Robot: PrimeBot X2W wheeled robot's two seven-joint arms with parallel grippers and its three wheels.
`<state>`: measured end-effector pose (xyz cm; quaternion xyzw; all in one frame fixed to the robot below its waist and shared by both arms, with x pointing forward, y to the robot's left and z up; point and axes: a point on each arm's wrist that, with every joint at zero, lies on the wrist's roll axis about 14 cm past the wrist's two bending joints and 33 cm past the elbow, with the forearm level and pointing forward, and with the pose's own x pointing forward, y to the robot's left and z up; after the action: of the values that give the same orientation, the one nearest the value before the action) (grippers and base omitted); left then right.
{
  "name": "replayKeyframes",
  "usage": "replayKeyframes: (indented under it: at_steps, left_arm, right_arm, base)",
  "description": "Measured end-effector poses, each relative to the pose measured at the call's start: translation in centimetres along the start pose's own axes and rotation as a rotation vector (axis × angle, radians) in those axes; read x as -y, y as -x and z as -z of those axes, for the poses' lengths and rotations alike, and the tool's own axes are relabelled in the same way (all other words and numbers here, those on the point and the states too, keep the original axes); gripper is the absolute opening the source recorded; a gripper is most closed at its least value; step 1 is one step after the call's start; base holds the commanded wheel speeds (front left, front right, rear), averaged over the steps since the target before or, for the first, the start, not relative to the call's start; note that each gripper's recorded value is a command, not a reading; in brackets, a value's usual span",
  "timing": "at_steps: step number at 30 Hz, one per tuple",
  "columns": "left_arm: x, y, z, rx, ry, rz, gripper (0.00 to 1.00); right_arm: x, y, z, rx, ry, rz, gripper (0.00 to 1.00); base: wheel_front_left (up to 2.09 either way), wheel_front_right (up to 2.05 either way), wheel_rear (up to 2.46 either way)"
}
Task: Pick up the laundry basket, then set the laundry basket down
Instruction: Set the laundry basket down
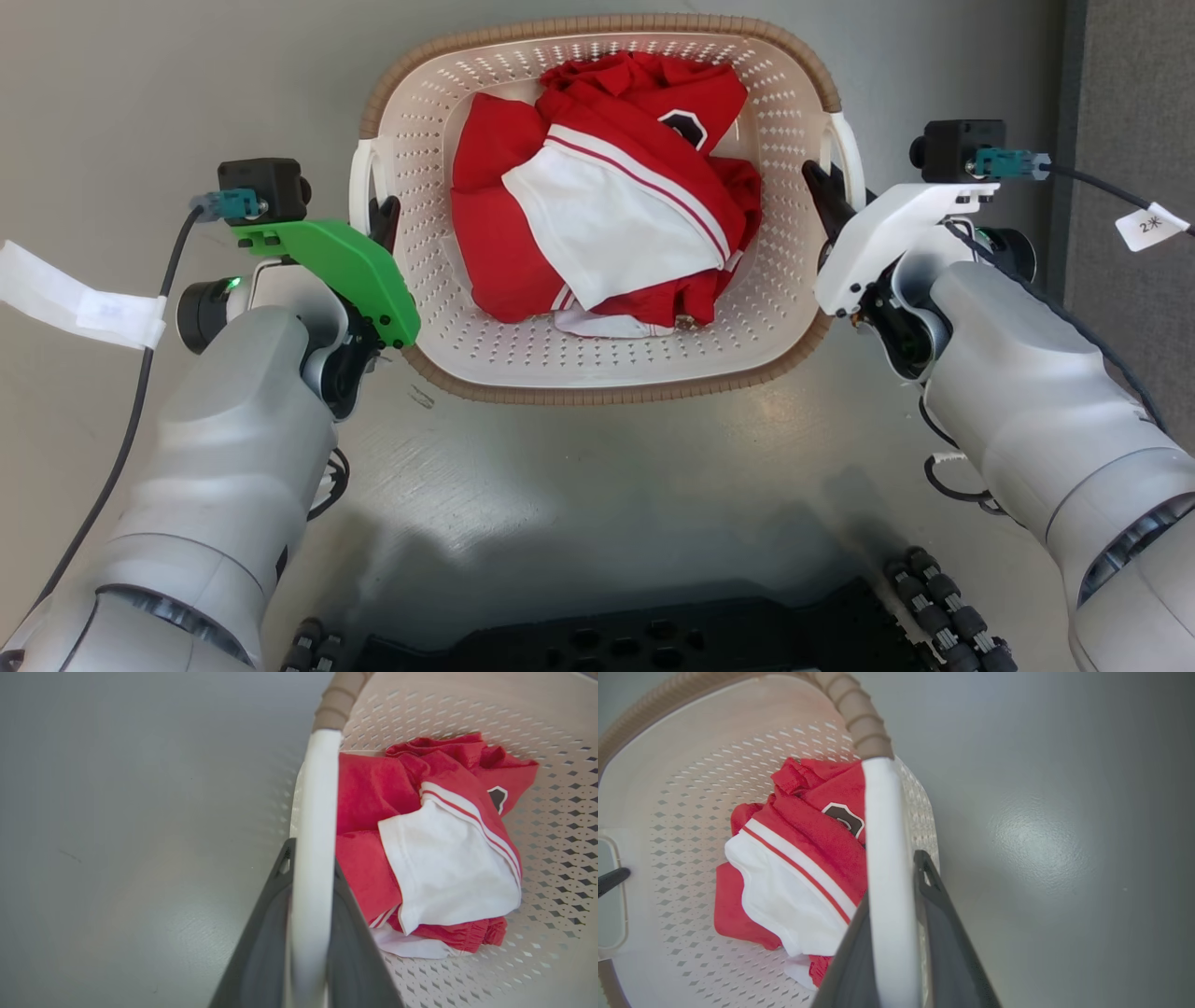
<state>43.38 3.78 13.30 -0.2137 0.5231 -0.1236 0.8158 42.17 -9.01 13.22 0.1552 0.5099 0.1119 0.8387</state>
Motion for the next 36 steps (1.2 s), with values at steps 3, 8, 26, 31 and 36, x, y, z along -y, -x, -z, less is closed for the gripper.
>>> replayKeyframes:
  at_steps: [3, 8, 26, 31, 36]
  left_arm:
    - [-0.1, 0.0, 0.1, -0.002, 0.006, -0.004, 0.49]
    - [-0.4, 0.0, 0.1, -0.002, 0.024, -0.011, 1.00]
    - [0.4, 0.9, -0.9, 0.024, -0.010, -0.003, 1.00]
    - [1.2, 1.8, -1.0, 0.033, -0.035, 0.009, 1.00]
    - [1.7, 3.1, -1.1, 0.056, -0.047, 0.008, 1.00]
  right_arm:
    - [0.1, -0.1, -0.3, 0.014, -0.018, 0.000, 1.00]
    - [0.9, -0.2, -0.6, 0.023, -0.024, 0.022, 1.00]
    - [-0.1, 0.6, -1.8, 0.059, -0.026, 0.020, 1.00]
    - [0.0, 1.7, -2.9, 0.089, -0.017, 0.032, 1.00]
    - [0.1, 3.4, -3.0, 0.111, -0.053, 0.052, 1.00]
  base:
    - [0.00, 0.00, 0.00]
    - [0.00, 0.00, 0.00]
    - [0.00, 0.00, 0.00]
    - [0.00, 0.00, 0.00]
    - [0.00, 0.00, 0.00]
